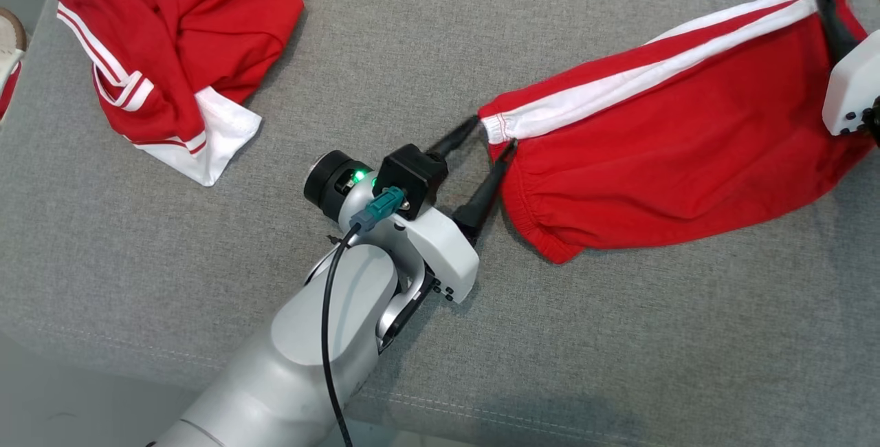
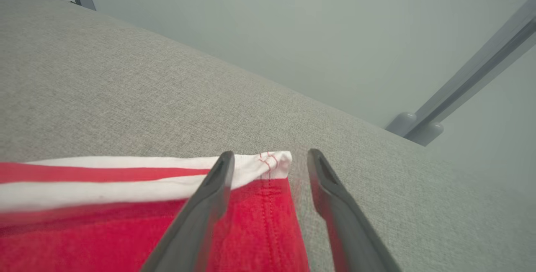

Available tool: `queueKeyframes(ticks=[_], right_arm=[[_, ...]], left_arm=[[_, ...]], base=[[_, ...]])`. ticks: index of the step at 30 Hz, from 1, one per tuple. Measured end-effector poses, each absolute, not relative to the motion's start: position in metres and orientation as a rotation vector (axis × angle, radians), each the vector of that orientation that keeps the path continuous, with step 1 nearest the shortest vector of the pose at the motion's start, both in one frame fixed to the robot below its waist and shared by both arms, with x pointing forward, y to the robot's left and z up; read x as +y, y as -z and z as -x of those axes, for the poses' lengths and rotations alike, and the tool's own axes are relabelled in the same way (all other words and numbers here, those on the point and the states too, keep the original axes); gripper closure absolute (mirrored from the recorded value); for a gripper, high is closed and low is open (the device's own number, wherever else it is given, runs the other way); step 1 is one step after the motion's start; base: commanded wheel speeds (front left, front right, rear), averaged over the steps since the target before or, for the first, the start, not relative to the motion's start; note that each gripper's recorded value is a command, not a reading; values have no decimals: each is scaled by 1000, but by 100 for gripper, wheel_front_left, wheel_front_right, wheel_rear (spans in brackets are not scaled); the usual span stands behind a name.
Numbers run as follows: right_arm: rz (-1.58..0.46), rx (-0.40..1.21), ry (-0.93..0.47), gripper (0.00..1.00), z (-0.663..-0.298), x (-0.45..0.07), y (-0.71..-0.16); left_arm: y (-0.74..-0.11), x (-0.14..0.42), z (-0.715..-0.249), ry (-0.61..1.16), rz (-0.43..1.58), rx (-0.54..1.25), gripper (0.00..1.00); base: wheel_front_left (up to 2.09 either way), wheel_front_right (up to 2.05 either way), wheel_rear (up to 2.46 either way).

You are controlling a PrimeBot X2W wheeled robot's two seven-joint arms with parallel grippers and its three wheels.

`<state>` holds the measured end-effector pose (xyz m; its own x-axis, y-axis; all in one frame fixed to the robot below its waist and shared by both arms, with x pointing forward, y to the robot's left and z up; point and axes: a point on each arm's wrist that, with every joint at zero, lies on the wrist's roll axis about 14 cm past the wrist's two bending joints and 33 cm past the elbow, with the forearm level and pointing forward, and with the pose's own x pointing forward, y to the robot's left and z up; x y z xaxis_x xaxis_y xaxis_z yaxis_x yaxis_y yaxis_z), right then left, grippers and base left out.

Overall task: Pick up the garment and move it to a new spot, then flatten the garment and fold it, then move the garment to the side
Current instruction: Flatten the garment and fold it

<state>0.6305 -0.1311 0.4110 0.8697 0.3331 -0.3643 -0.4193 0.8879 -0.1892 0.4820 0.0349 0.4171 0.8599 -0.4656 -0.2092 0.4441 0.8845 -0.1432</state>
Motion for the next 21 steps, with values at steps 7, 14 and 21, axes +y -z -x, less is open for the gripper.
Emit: queueKeyframes(ticks=[7, 14, 21], right_arm=[[230, 235, -407, 0, -630, -122, -451], [169, 100, -433, 0, -619, -110, -498], [118, 33, -428, 0, -578, -112, -514]], left_arm=[[-442, 48, -494, 389, 92, 178, 0], [-469, 71, -495, 273, 103, 97, 0], [-488, 95, -472, 173, 113, 29, 0]], base=[[0, 0, 0], [0, 0, 0], [0, 0, 0]])
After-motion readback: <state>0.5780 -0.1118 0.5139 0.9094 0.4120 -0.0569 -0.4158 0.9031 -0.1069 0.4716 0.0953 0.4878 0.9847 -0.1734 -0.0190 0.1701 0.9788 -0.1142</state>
